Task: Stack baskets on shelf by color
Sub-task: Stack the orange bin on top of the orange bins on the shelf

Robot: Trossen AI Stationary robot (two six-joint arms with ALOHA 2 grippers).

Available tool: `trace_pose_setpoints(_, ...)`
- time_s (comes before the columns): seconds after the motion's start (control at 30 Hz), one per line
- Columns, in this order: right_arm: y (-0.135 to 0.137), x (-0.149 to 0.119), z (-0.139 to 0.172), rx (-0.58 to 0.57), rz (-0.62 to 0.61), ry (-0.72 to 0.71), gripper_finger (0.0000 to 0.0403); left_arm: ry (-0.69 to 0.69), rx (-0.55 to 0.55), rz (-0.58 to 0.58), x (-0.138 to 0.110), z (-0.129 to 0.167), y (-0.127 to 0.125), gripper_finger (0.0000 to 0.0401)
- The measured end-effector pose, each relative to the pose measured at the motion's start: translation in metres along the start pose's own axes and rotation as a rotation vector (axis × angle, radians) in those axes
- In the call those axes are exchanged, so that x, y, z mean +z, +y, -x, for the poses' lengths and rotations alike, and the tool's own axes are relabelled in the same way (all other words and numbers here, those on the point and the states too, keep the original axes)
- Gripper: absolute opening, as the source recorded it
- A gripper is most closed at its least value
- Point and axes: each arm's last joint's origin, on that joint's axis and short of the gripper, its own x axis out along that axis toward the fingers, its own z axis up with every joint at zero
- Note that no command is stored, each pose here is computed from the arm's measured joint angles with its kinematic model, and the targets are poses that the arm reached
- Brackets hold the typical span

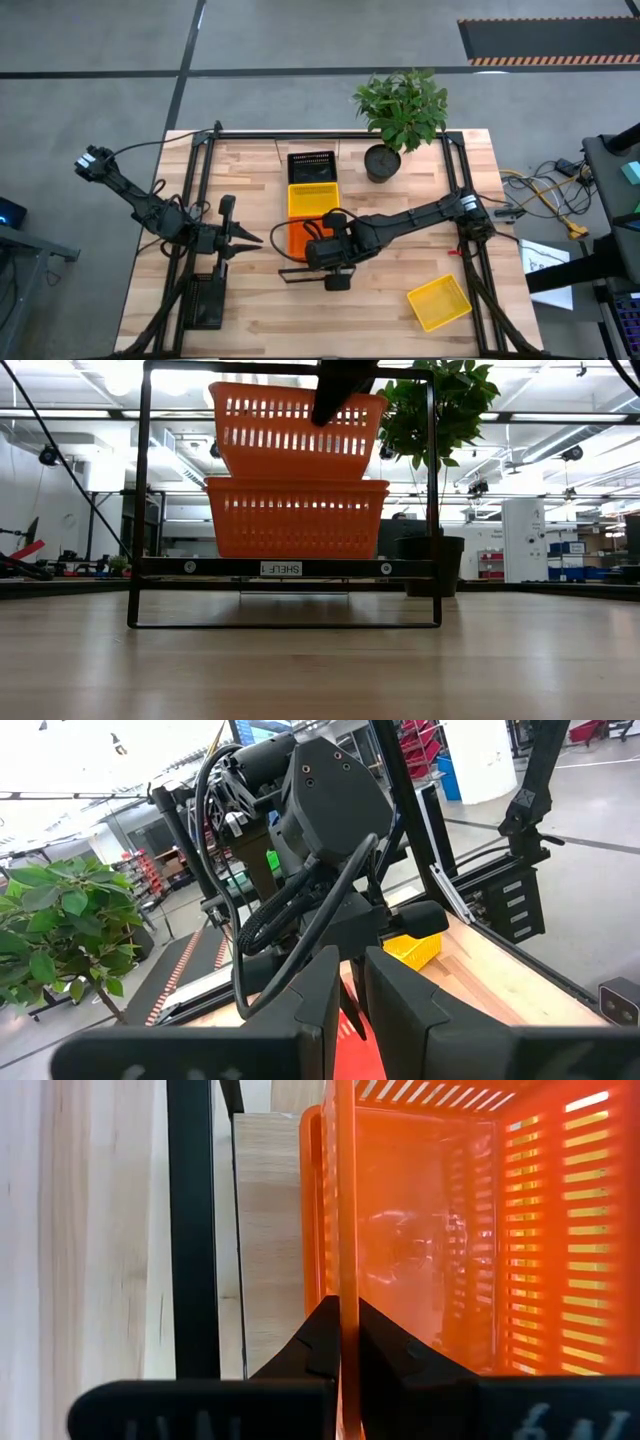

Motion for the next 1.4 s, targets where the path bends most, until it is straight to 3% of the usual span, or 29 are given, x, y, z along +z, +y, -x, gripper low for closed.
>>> trace_pose_setpoints(0.73,-0.0043,0.0001,-0.0048,-0.007,-0.007,-0.001,0.0012,0.000,-0.001,0.000,-0.0001,-0.0001,-0.0002,0.0037)
trace_pose_setpoints(1.17,-0.0078,0.0005,-0.0061,-0.011,-0.028,0.001,0.0089,0.000,-0.001,0.000,-0.0001,-0.0001,-0.0002,0.0037)
trace_pose_setpoints(1.4,-0.0084,0.0010,-0.0021,-0.009,-0.018,-0.005,0.0110,0.000,-0.001,0.000,-0.0001,-0.0001,-0.0001,0.0037)
